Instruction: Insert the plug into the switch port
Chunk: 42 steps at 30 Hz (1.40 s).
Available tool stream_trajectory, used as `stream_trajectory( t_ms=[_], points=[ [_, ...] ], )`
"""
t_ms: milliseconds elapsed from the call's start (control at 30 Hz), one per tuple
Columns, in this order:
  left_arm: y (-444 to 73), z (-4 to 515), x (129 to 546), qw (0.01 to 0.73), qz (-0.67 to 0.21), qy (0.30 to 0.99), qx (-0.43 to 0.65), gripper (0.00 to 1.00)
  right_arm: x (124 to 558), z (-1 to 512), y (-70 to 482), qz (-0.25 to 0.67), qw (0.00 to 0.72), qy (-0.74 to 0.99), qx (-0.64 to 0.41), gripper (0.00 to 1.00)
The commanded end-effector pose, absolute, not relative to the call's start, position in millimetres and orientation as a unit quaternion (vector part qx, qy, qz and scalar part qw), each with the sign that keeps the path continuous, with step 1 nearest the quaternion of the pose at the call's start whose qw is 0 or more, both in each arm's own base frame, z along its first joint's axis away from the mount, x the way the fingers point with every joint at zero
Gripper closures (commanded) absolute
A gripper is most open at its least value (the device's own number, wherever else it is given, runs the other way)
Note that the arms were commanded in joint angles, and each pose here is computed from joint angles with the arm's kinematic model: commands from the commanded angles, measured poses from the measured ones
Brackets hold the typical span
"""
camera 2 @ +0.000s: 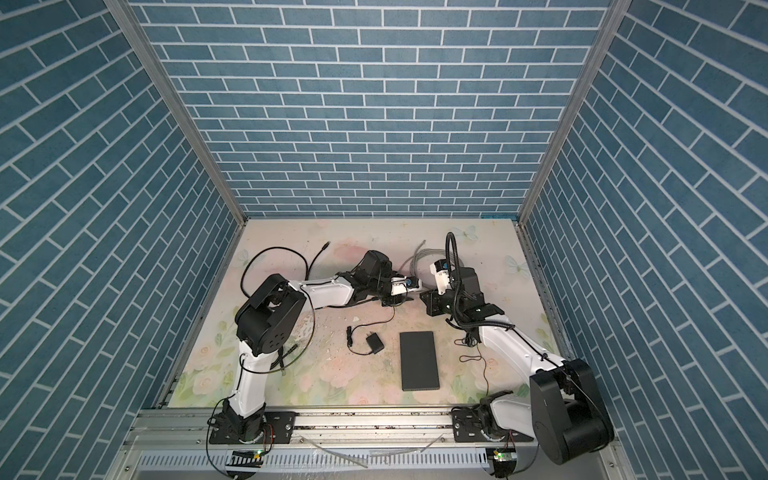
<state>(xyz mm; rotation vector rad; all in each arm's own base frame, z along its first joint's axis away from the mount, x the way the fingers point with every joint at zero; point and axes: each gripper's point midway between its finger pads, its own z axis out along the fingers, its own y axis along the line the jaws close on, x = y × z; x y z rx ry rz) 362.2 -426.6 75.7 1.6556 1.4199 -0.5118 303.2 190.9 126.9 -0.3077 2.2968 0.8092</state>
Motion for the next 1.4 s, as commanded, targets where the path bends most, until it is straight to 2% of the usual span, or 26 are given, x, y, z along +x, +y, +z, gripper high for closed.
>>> stream_trajectory(
  t_ms=[0, 267, 500, 667, 733, 867, 967, 1267, 1367],
  points=[
    [-446, 123, 371, 0.522, -0.186, 0.547, 0.627, 0.54, 310, 131, 186, 0.331, 0.307, 0.892, -0.034, 0.96],
    [-462, 121, 360, 0.534, -0.201, 0.533, 0.625, 0.67, 319, 133, 179, 0.362, 0.289, 0.885, 0.034, 0.96],
    [-467, 123, 354, 0.533, -0.225, 0.523, 0.626, 0.73, 321, 130, 177, 0.379, 0.282, 0.880, 0.054, 0.97],
    [-469, 117, 348, 0.520, -0.239, 0.517, 0.637, 0.90, 320, 131, 176, 0.387, 0.279, 0.877, 0.056, 0.96],
    [-470, 114, 346, 0.515, -0.245, 0.516, 0.640, 0.92, 320, 132, 173, 0.391, 0.274, 0.876, 0.063, 0.89],
    [-470, 107, 343, 0.499, -0.247, 0.515, 0.652, 0.95, 320, 144, 154, 0.390, 0.280, 0.874, 0.081, 0.61],
    [-470, 106, 342, 0.495, -0.247, 0.515, 0.655, 0.95, 324, 160, 137, 0.383, 0.304, 0.867, 0.092, 0.53],
    [-473, 105, 334, 0.472, -0.267, 0.508, 0.669, 0.95, 328, 169, 125, 0.398, 0.310, 0.856, 0.110, 0.57],
    [-473, 104, 330, 0.462, -0.275, 0.506, 0.674, 0.95, 326, 170, 128, 0.406, 0.307, 0.855, 0.103, 0.61]
  ],
)
